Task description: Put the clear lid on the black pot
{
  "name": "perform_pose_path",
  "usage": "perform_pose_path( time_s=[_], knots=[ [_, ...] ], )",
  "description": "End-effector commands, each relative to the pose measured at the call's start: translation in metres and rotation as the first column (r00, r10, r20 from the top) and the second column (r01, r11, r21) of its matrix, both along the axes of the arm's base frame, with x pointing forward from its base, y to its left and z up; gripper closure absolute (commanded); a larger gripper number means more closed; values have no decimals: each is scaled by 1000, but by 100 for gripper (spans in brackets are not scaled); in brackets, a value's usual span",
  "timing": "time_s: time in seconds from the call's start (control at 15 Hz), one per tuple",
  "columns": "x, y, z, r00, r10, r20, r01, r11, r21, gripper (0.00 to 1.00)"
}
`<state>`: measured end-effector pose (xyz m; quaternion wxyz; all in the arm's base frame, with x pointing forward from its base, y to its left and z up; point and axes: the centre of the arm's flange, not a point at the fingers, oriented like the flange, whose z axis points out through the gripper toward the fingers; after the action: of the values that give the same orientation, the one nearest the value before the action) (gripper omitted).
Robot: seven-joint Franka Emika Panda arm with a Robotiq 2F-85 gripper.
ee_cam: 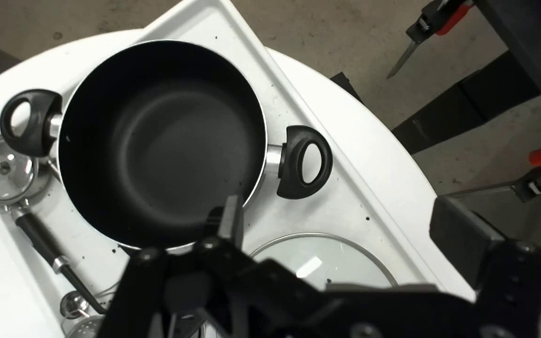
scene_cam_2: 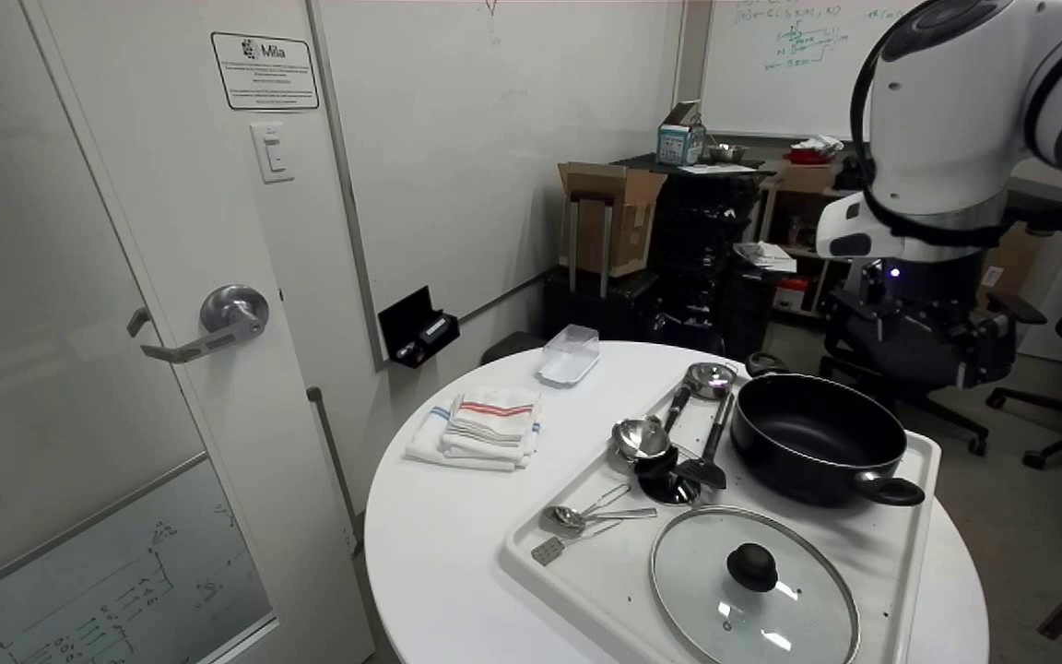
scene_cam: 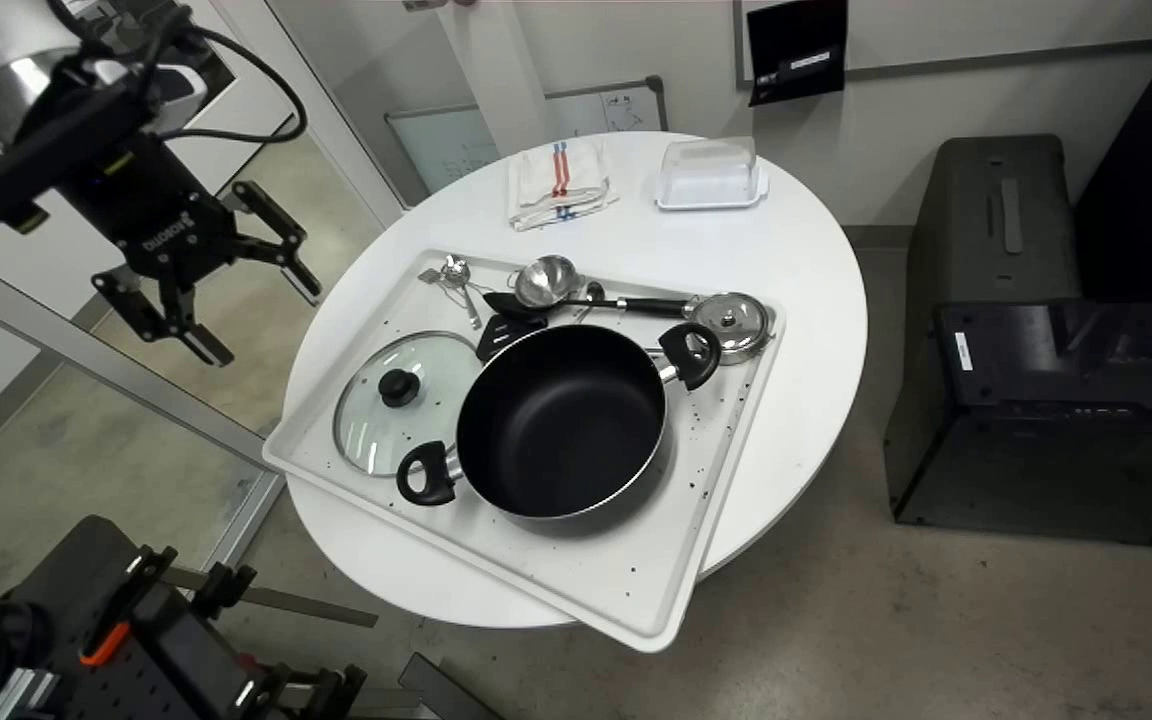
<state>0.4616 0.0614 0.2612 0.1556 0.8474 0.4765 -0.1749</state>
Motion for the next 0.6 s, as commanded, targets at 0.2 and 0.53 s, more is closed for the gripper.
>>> perform_pose_path(
  time_s=[0.2,0.53],
  knots=[
    [25,29,-74,985,166,-57,-168,985,-31,0],
    [25,36,-121,969,214,-123,-215,977,6,0]
  ],
)
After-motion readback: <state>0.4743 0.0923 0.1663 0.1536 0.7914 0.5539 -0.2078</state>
